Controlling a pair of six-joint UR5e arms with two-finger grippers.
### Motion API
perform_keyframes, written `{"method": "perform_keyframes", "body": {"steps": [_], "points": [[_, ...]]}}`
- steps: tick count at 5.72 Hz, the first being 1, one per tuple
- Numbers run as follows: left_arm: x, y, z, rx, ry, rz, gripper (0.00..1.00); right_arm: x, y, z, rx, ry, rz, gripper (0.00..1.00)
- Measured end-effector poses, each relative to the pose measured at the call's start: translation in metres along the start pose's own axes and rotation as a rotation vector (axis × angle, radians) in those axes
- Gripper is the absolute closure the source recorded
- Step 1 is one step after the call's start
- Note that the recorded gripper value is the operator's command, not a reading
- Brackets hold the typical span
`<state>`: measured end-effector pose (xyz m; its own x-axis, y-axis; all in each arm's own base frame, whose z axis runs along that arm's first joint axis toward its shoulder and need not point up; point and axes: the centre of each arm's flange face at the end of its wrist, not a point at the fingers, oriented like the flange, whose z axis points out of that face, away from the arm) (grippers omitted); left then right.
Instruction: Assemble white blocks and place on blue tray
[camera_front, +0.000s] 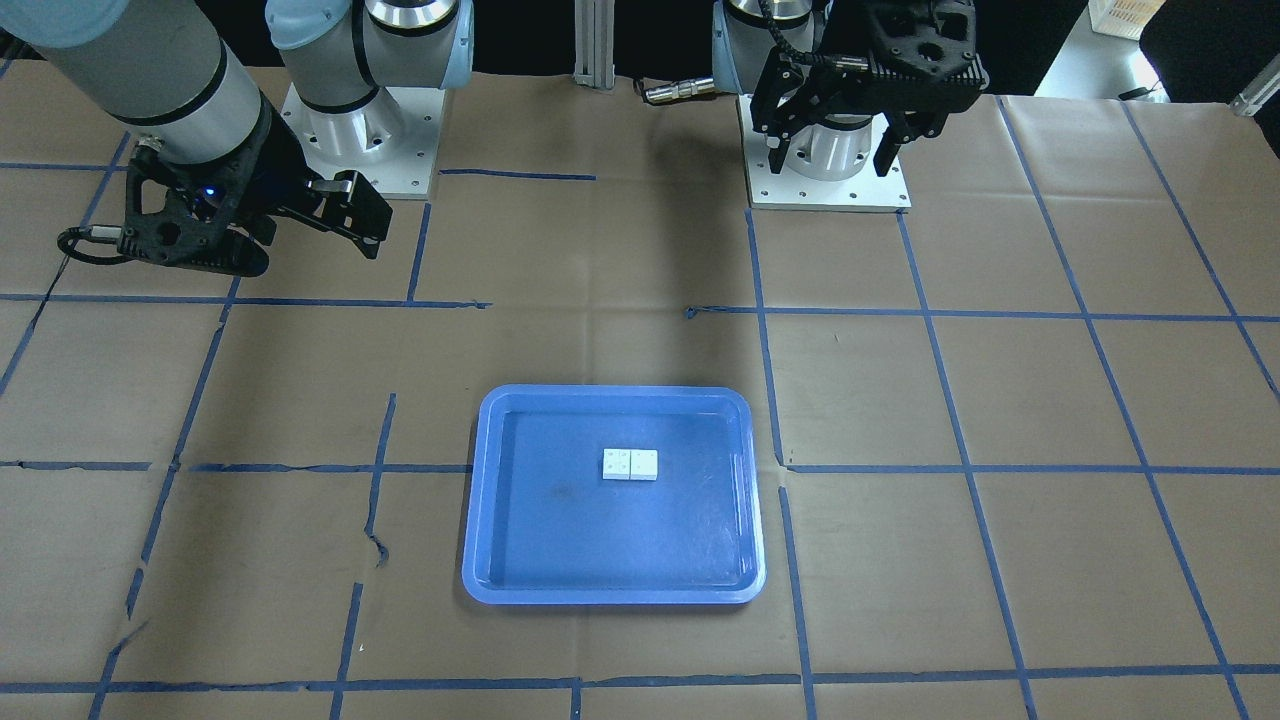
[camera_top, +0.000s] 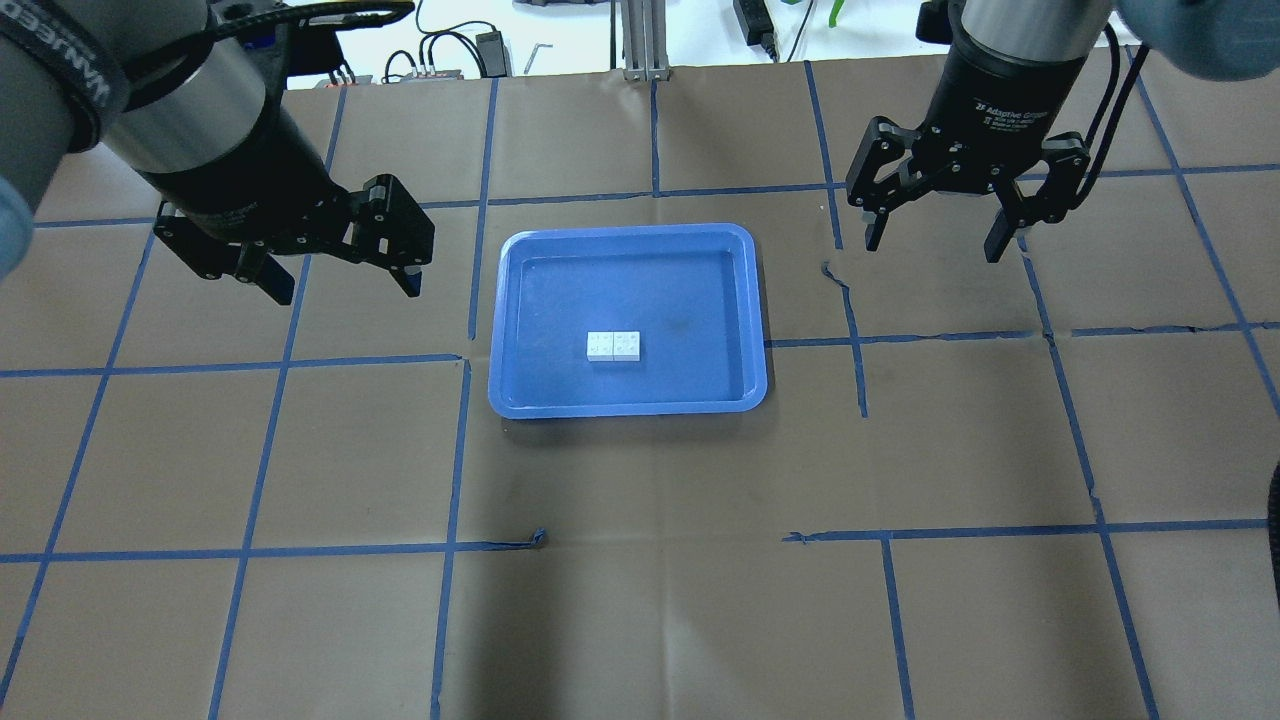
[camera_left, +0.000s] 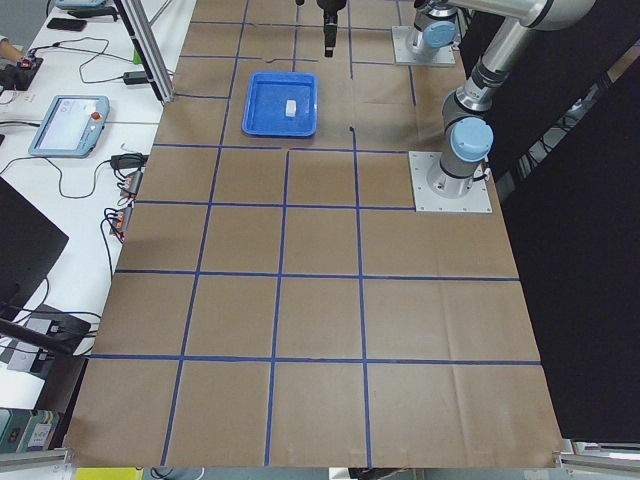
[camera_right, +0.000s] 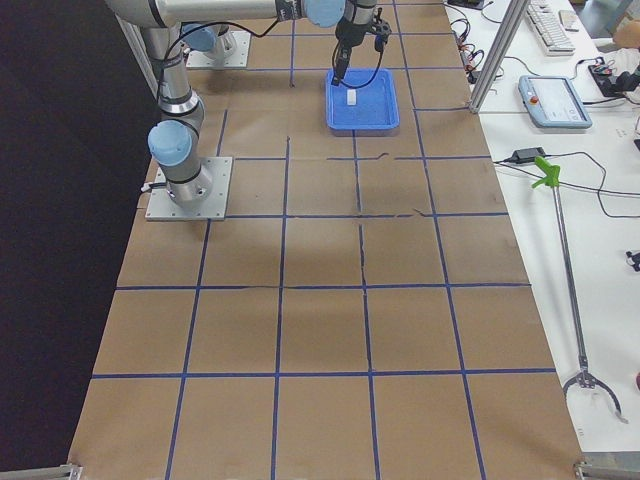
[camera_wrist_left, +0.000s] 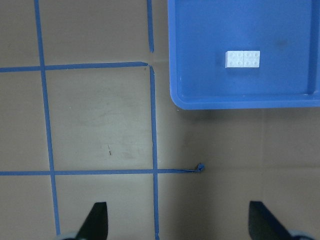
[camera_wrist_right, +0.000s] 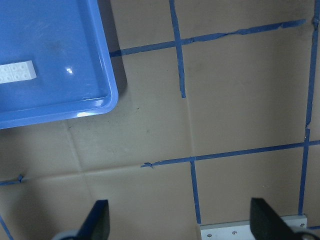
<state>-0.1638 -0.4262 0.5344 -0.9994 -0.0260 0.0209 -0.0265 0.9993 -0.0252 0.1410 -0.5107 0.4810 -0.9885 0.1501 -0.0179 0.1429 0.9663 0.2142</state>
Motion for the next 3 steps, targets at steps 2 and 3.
{"method": "perform_keyframes", "body": {"steps": [2,3], "points": [[-0.0062,-0.0076,0.0046,0.01,-0.016,-0.008,0.01,0.0004,-0.0026,-0.0019,0.021,0.002,-0.003,0.0],[-0.0069,-0.0111,0.0066,0.015,-0.021,-0.008,0.01,0.0016,-0.0034,-0.0021,0.027,0.012,-0.003,0.0]]}}
